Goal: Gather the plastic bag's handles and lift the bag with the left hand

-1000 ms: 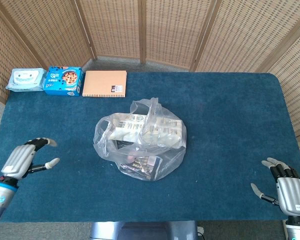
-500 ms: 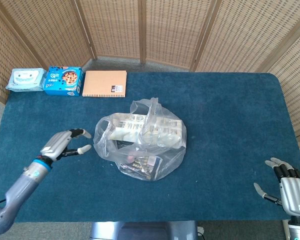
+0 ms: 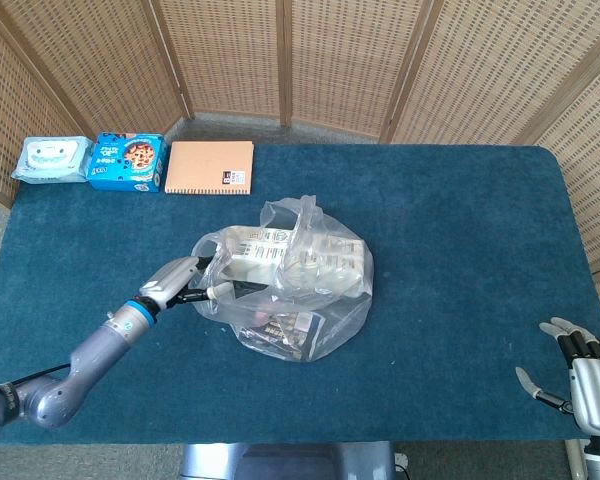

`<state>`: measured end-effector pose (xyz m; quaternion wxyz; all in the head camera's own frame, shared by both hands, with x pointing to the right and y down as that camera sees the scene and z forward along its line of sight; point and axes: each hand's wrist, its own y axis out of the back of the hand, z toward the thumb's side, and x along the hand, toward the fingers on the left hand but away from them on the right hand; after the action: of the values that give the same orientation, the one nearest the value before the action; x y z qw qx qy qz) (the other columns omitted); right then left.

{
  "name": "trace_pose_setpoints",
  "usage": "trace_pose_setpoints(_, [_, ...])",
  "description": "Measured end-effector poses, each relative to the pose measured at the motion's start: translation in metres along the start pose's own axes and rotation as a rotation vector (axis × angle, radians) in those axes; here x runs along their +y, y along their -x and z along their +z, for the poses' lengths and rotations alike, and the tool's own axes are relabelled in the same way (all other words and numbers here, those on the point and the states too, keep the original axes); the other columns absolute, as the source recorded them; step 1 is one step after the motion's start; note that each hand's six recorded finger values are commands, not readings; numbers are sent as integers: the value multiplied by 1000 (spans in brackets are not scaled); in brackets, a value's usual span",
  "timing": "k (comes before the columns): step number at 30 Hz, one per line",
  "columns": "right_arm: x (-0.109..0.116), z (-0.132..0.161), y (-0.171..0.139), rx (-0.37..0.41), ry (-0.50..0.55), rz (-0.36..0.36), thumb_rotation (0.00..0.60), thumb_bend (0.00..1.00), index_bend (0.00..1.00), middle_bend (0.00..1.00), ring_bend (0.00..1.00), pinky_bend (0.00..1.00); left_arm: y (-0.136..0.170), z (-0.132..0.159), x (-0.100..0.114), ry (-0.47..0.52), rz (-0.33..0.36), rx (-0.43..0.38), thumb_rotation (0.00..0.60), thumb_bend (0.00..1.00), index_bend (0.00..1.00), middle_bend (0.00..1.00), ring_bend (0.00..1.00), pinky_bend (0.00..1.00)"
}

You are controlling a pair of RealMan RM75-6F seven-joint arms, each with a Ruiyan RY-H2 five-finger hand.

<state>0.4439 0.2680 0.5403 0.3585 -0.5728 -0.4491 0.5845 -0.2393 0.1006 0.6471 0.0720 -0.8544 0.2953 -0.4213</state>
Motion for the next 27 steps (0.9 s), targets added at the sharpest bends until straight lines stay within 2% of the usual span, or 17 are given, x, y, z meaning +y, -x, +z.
trace_pose_setpoints(6, [1, -4, -2, -8, 11, -3, 321, 309, 239, 217, 221, 240, -15, 16, -7, 66, -14, -27, 0, 97, 333, 302, 270, 265])
trace_pose_setpoints(10, [2, -7, -3, -12, 19, -8, 316, 310, 239, 217, 221, 240, -27, 27, -10, 179, -34, -35, 0, 97, 333, 302, 269, 264])
trace_pose_setpoints(16, [4, -11, -7, -24, 22, -15, 316, 309, 239, 217, 221, 240, -39, 46, -11, 398, -57, -66, 0, 98, 333, 302, 269, 273])
trace_pose_setpoints(20, [5, -14, -10, -30, 23, -19, 317, 310, 239, 217, 221, 240, -40, 54, -7, 592, -63, -90, 0, 97, 341, 302, 269, 322])
trace_pose_setpoints(23, [5, -15, -10, -34, 25, -20, 318, 309, 239, 217, 221, 240, -36, 54, -1, 724, -58, -104, 0, 97, 351, 302, 269, 336])
trace_pose_setpoints(27, [4, -14, -9, -30, 27, -17, 317, 309, 239, 217, 221, 240, -27, 46, 10, 854, -37, -121, 0, 97, 352, 302, 270, 337])
